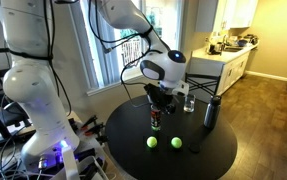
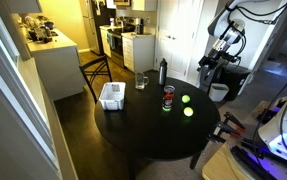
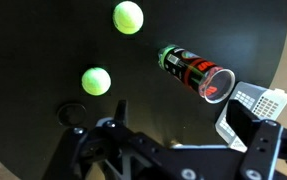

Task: Put the tennis ball inside the container

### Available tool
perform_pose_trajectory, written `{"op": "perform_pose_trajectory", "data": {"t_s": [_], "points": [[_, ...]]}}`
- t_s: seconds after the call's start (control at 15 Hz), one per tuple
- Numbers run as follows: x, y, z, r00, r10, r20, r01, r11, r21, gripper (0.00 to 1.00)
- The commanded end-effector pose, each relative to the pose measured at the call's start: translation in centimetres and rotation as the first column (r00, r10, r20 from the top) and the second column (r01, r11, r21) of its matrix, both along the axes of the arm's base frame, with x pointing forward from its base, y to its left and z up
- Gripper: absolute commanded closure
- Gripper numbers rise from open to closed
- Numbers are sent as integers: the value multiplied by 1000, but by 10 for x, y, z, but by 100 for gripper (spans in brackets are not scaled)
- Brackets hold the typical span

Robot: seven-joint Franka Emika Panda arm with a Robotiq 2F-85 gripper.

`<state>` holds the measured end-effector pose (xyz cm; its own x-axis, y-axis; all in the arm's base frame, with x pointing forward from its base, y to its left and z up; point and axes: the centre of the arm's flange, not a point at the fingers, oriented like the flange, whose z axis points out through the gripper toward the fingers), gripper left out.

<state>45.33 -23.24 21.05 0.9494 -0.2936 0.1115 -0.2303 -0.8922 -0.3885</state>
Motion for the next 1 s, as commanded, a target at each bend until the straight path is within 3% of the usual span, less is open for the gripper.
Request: {"op": "perform_pose_trajectory", "data": {"t_s": [0.0, 0.33, 0.93], "points": [[26, -33, -61, 997, -68, -40, 67, 998, -15, 0], [35, -58, -113, 990, -118, -83, 115, 993, -31, 0], [95, -56, -149, 985, -171, -33, 170, 985, -30, 0]]}}
